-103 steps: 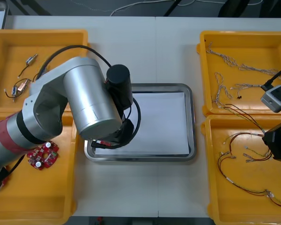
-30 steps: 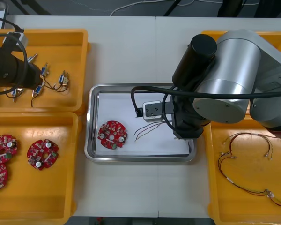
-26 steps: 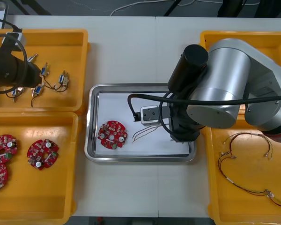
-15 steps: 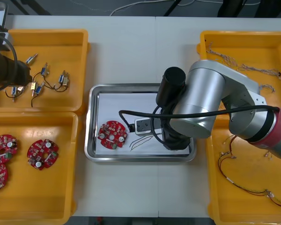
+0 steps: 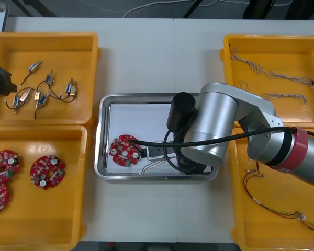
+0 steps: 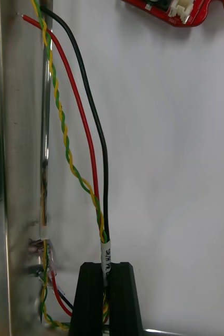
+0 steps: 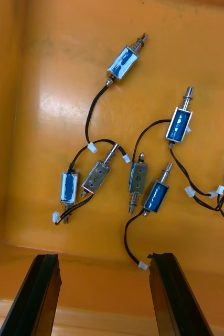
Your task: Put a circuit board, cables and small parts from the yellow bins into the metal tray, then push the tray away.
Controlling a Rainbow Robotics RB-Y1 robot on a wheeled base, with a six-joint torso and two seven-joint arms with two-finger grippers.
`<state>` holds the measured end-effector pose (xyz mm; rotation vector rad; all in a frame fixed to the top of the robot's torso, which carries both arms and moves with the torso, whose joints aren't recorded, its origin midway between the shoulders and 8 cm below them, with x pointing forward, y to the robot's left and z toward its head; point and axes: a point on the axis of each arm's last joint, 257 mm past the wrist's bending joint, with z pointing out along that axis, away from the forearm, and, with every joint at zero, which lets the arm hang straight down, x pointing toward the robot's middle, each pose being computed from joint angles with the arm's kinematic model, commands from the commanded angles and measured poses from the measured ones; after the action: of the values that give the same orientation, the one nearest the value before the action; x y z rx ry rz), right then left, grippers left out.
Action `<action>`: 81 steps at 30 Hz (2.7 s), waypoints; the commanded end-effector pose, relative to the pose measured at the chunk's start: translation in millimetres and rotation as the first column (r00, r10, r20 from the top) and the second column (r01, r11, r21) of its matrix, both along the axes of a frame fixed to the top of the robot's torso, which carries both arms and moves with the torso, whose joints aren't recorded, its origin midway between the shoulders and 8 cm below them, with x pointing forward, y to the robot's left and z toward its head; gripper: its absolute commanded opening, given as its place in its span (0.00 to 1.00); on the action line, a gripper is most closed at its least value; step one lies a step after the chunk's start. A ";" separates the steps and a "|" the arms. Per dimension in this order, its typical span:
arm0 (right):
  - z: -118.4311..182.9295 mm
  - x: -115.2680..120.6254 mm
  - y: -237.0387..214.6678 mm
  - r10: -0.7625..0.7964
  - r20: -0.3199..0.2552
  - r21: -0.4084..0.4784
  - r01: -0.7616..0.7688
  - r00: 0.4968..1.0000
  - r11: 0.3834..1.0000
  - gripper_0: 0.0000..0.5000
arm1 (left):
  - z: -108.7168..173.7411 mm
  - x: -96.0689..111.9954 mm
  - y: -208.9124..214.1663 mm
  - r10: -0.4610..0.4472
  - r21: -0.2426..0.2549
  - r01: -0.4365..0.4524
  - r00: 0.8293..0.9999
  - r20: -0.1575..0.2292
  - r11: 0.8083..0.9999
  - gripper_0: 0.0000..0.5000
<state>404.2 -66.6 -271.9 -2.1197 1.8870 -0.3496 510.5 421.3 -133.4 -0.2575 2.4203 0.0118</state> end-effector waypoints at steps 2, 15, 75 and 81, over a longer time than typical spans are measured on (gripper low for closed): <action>13.7 5.6 22.7 0.072 0.050 0.012 -0.073 0.996 0.997 0.60 | 10.8 -11.2 35.8 0.004 0.052 -0.005 1.000 0.016 0.999 1.00; 27.3 10.7 24.0 0.058 0.061 0.041 -0.060 0.996 0.997 1.00 | 8.1 0.9 44.2 0.034 0.008 -0.034 0.999 0.036 0.999 1.00; 204.3 73.8 -206.5 -0.849 -0.088 0.422 0.792 0.521 0.442 1.00 | -11.6 67.2 73.0 0.007 0.107 0.002 0.997 -0.076 0.994 0.89; 206.8 79.9 -222.3 -0.869 -0.107 0.426 0.812 0.483 0.399 1.00 | -19.2 67.5 79.0 -0.008 0.123 0.019 0.996 -0.084 0.992 0.90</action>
<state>479.3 -261.4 -80.4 -0.7548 2.5264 -0.1869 566.9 475.7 -190.9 -0.2599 2.5506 0.0790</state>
